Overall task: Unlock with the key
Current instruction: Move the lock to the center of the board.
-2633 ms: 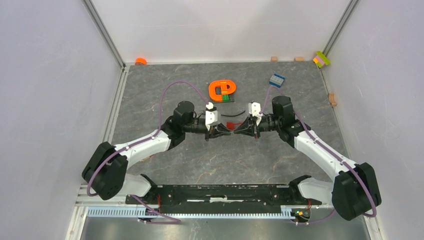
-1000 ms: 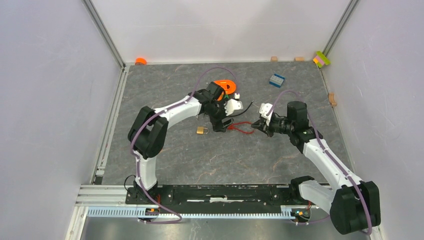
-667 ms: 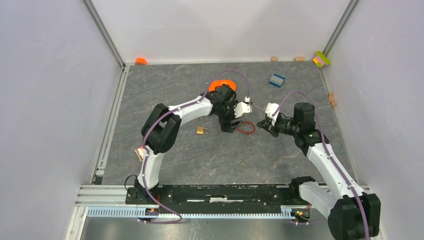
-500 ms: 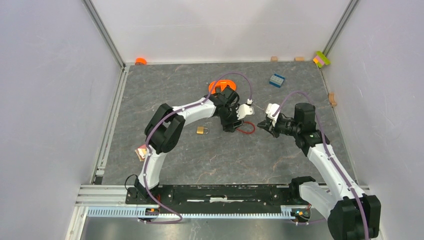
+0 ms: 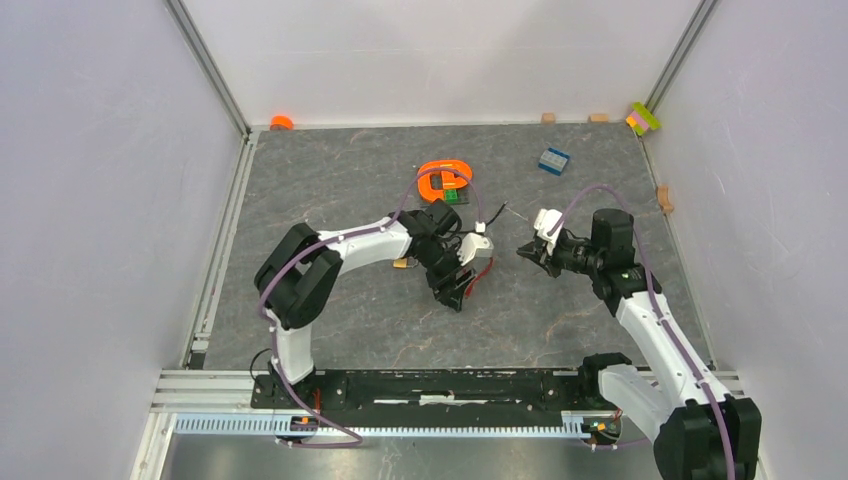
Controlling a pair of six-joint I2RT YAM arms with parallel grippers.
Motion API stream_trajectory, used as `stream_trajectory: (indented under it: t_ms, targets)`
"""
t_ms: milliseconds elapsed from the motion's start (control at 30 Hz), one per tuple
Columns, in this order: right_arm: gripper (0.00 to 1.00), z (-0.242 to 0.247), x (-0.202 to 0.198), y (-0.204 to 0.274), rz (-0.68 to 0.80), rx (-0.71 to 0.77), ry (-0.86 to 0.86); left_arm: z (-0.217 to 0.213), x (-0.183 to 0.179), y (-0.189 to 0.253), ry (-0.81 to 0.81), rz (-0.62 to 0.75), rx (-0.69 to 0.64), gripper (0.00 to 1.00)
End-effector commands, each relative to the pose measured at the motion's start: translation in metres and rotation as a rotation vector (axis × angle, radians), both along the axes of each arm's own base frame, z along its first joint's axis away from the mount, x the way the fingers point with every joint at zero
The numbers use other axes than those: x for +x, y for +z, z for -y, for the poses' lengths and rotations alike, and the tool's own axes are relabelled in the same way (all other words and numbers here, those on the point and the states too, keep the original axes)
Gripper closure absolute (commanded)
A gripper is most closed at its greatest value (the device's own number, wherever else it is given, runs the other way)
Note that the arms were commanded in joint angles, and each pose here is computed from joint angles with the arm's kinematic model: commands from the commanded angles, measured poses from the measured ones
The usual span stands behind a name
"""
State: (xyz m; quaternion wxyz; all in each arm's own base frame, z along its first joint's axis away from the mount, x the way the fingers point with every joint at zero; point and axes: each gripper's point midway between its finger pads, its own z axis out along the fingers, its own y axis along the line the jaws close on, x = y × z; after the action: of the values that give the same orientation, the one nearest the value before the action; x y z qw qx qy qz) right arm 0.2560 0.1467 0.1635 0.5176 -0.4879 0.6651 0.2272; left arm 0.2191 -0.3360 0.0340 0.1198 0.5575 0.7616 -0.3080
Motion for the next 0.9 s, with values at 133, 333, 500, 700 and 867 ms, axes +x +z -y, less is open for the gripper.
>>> stream_trajectory:
  t_ms: [133, 333, 500, 700, 867]
  targets:
    - [1.00, 0.005, 0.005, 0.015, 0.081, 0.008, -0.018, 0.016, -0.022, 0.075, -0.138, 0.077, -0.269, 0.15]
    - [1.00, 0.010, 0.007, 0.017, 0.089, 0.005, -0.038, 0.016, 0.018, 0.066, -0.379, 0.443, -0.253, 0.11]
    - [1.00, 0.016, 0.007, 0.019, 0.097, 0.007, -0.062, 0.018, 0.027, 0.045, -0.617, 0.505, -0.217, 0.11]
    - [1.00, 0.021, 0.008, 0.020, 0.104, 0.007, -0.078, 0.031, 0.042, 0.025, -0.696, 0.518, -0.194, 0.14]
    - [1.00, 0.023, 0.008, 0.018, 0.096, 0.007, -0.078, 0.031, 0.036, 0.011, -0.714, 0.470, -0.174, 0.18]
